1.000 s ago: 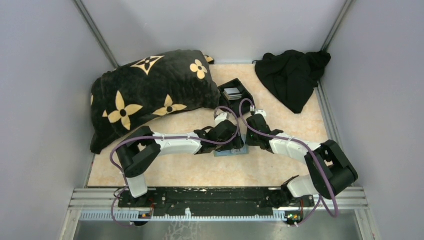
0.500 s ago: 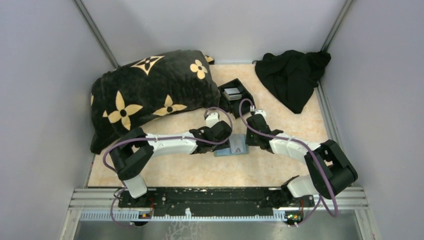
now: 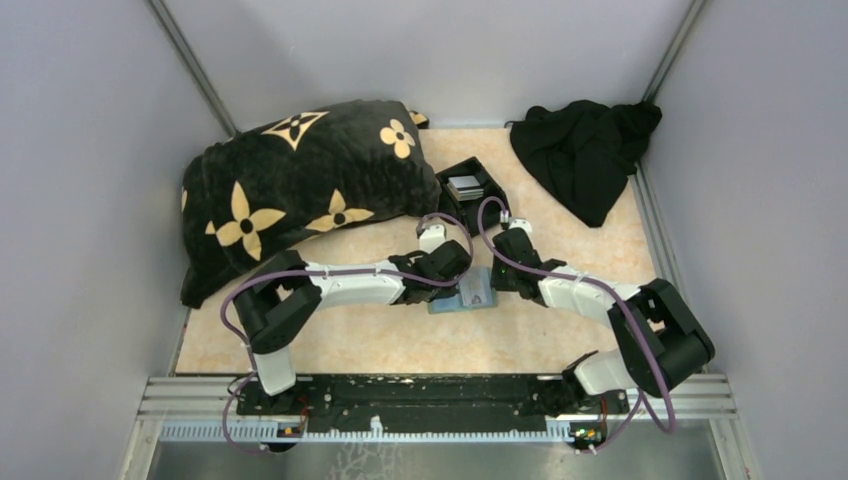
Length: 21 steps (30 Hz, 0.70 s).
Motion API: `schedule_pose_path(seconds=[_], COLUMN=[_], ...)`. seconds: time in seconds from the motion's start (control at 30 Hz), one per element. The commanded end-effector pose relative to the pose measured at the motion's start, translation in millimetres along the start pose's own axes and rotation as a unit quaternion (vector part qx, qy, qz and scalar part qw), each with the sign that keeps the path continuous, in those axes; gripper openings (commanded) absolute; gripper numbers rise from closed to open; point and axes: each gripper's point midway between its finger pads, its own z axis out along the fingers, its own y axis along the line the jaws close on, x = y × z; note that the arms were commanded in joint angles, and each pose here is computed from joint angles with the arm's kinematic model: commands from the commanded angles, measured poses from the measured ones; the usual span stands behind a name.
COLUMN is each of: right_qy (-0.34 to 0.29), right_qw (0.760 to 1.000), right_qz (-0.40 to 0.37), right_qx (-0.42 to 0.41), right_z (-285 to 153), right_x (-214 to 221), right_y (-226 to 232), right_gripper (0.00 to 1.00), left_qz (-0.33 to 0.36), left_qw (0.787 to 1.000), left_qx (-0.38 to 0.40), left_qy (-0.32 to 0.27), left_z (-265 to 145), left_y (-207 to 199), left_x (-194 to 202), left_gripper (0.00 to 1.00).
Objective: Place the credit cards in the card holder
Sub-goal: Adjust the card holder at the center of the board.
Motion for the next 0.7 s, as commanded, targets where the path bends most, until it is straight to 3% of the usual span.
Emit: schedule_pose_path(seconds=[0.0, 0.67], right_qy=[0.009, 0.011], right_qw=[1.000, 1.000], right_qz=[-0.002, -0.001], right_qx=[-0.001, -0.005], right_z=[4, 6], right_x=[9, 10], right_y=[0, 1], right_gripper=[0.04, 0.04], left_qz=[0.019, 0.056], left_qw=[1.000, 0.998], left_qx=[-0.006, -0.015], left_qy=[0.008, 0.031], left_z=[6, 22], left_y=[-3, -17], left_x=[2, 12], left_gripper=[0.21, 0.14])
